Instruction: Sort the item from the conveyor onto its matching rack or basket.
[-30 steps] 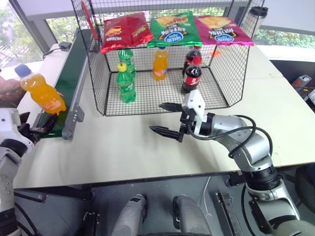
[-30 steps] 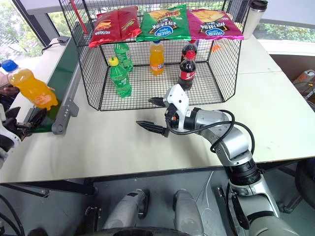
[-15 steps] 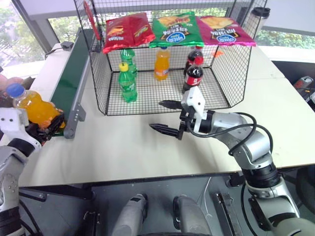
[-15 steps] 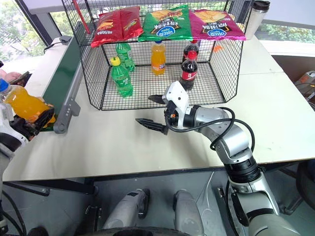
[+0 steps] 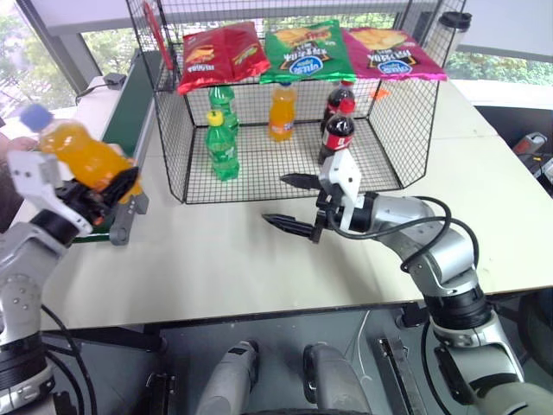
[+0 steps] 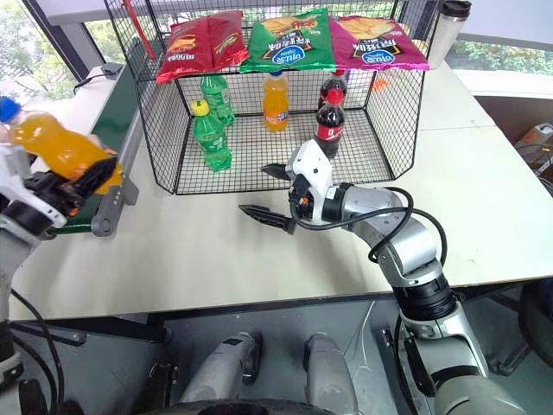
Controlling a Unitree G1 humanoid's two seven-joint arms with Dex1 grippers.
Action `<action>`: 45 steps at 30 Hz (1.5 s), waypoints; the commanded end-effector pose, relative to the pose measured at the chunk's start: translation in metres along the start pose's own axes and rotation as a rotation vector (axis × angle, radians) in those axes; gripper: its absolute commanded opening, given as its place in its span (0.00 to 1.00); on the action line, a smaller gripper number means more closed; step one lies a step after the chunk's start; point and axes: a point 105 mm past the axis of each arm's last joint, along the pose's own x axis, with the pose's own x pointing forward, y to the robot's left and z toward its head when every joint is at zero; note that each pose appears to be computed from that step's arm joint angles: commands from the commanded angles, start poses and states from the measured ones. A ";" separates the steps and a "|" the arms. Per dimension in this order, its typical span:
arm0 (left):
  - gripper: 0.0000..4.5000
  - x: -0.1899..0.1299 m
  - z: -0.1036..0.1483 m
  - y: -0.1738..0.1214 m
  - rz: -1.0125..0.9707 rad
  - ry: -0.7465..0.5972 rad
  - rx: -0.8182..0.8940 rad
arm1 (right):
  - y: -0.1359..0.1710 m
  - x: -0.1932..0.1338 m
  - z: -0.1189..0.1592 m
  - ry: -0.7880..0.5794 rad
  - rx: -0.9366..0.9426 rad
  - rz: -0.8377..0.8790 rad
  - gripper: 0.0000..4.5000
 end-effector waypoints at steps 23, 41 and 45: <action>0.66 0.079 -0.067 -0.153 -0.755 0.144 0.224 | 0.003 0.000 0.019 -0.042 0.002 -0.016 1.00; 0.66 0.085 -0.057 -0.174 -0.801 0.103 0.188 | -0.001 0.004 0.015 -0.033 0.008 -0.033 1.00; 0.66 0.084 -0.057 -0.178 -0.815 0.104 0.181 | -0.005 0.005 0.015 -0.037 0.007 -0.048 0.70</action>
